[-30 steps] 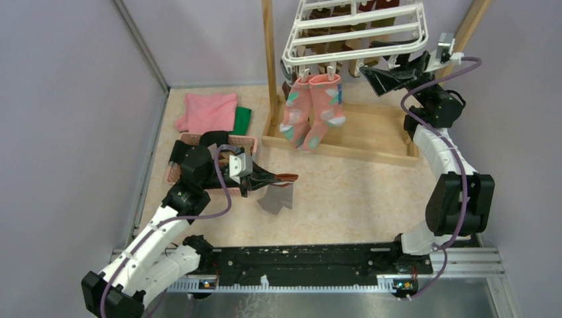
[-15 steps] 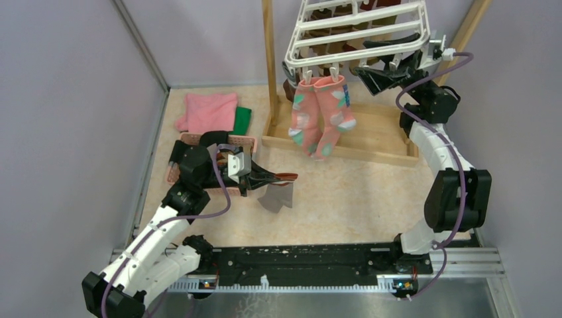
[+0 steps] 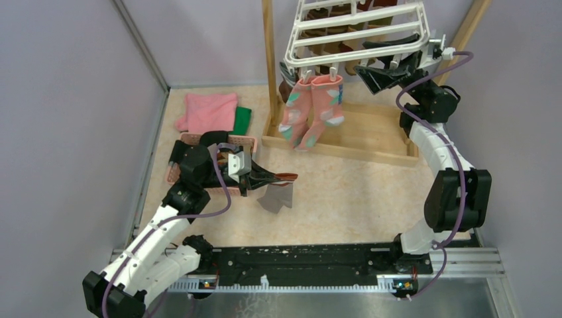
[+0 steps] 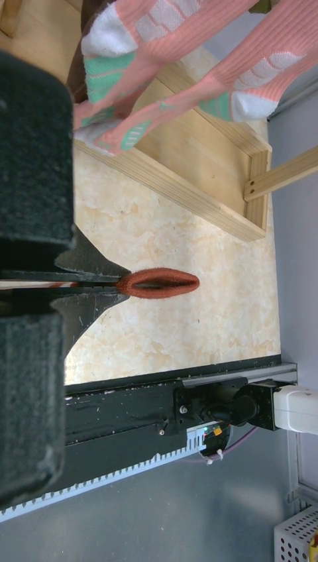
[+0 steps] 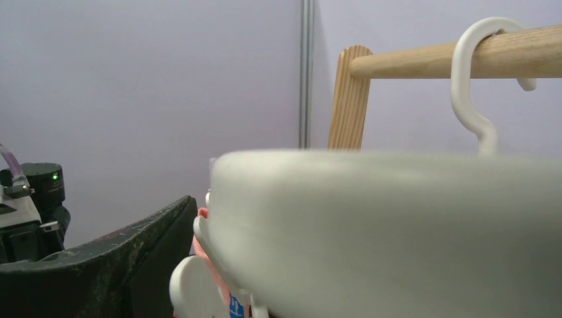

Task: Clip the socks to the hanger
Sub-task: Open the clamp at the hanger.

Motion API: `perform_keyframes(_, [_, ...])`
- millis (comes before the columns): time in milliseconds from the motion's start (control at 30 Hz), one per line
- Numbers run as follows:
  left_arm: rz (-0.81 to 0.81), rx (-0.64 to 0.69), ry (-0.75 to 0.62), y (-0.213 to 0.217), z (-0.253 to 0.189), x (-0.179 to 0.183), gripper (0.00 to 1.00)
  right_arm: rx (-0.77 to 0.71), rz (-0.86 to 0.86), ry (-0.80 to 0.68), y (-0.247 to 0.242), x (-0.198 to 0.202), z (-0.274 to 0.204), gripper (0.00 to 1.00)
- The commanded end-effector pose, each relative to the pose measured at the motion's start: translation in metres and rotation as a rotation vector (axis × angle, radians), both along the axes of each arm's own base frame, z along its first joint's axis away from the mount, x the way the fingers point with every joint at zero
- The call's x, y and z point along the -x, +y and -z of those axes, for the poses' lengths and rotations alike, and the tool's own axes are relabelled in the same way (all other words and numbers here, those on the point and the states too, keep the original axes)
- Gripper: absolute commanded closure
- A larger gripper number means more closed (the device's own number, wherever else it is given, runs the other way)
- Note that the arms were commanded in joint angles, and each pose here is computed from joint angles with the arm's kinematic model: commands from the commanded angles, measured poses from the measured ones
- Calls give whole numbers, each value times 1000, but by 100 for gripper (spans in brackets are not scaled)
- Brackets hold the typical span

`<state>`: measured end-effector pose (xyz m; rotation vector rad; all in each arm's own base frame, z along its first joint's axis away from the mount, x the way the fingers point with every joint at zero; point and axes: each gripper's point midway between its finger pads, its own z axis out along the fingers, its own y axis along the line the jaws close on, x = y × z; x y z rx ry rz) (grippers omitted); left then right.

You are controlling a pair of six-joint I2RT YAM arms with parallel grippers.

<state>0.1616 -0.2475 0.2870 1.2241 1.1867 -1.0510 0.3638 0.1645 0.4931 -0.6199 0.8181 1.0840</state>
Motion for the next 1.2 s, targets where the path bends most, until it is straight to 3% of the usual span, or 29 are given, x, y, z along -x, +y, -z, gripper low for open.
perform_keyframes(0, [26,22,-46,-1,-6,2,100,-6,-12,-65,3,13,-19,17])
perform_keyframes(233, [27,23,-46,-1,-7,2,100,-3,-16,-58,3,12,-19,26])
perform_keyframes(267, [26,22,-41,-1,-6,2,100,-4,-17,-58,3,13,-19,36])
perform_keyframes(500, [26,23,-44,-1,-7,2,100,-6,-31,-57,4,14,-20,72])
perform_keyframes(767, [29,24,-43,-1,-7,2,100,-9,-43,-59,4,16,-21,87])
perform_keyframes(933, [32,27,-43,-1,-8,3,100,-4,-48,-61,5,18,-20,86])
perform_keyframes(1167, [33,27,-42,-1,-7,3,100,-6,-43,-50,4,16,-16,59])
